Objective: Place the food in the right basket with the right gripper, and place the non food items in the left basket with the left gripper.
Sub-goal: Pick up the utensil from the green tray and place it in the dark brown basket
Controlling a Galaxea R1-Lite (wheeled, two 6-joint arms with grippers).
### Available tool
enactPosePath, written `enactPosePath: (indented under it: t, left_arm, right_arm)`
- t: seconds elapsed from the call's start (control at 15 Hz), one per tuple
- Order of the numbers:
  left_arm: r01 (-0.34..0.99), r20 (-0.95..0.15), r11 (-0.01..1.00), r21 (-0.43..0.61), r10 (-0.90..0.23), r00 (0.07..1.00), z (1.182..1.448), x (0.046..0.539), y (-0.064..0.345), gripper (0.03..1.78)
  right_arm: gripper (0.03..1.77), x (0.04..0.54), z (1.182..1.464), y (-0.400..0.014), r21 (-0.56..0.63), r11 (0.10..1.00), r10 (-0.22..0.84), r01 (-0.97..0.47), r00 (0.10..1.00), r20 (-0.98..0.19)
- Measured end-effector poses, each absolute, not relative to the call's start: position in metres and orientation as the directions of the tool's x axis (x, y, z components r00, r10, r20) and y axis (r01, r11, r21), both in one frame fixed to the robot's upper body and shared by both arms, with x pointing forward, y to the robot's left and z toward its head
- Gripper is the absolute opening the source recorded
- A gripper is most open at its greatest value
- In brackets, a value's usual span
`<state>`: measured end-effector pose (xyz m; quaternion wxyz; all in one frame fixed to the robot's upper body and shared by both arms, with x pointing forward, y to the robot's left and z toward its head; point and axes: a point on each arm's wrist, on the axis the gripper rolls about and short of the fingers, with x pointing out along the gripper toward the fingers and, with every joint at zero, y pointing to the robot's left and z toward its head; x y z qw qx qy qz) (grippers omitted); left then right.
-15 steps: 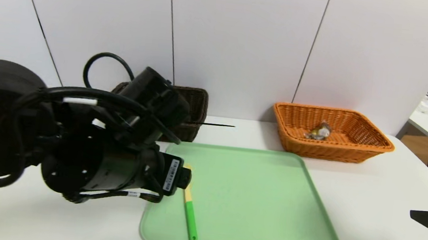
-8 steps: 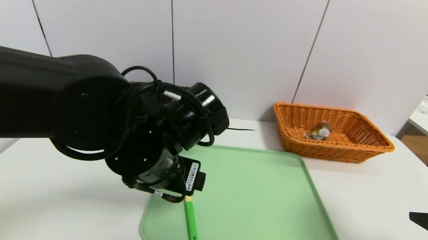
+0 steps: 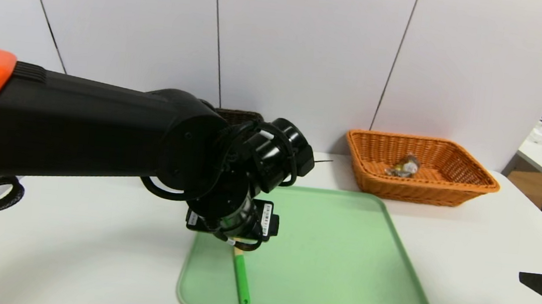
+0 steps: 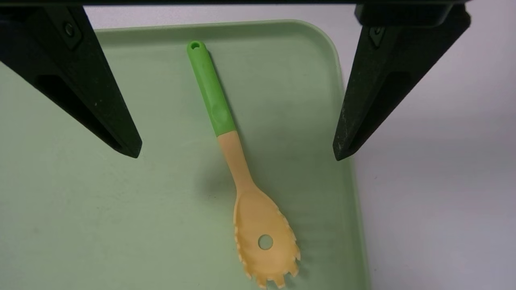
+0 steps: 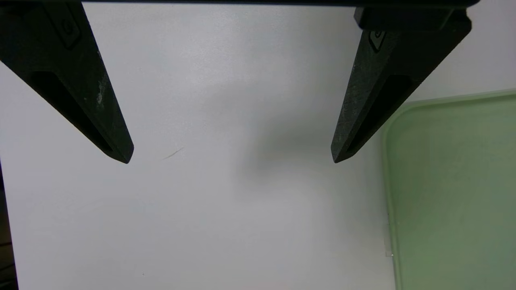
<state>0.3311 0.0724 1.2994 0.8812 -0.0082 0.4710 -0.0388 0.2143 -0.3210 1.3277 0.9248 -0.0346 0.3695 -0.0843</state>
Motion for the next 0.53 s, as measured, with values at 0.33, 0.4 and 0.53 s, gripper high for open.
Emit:
enactPosePath:
  t: [0.33,0.4,0.53]
  left_arm:
    - [0.015,-0.868,0.998,-0.067,-0.066,0.491,1.284,0.336,0.066,1.69]
    - [0.009,-0.870,0.998,-0.070,-0.065,0.489,1.283,0.337,0.065,1.69]
    - [-0.023,-0.880,0.996,-0.087,-0.066,0.471,1.283,0.340,0.062,1.69]
  right_arm:
    - [1.69,0.214,1.328,-0.320,-0.126,0.985,-0.173,0.119,0.716,-0.677]
    - [1.69,0.214,1.328,-0.319,-0.125,0.985,-0.171,0.117,0.716,-0.677]
    - [1.69,0.213,1.328,-0.320,-0.125,0.985,-0.171,0.117,0.717,-0.675]
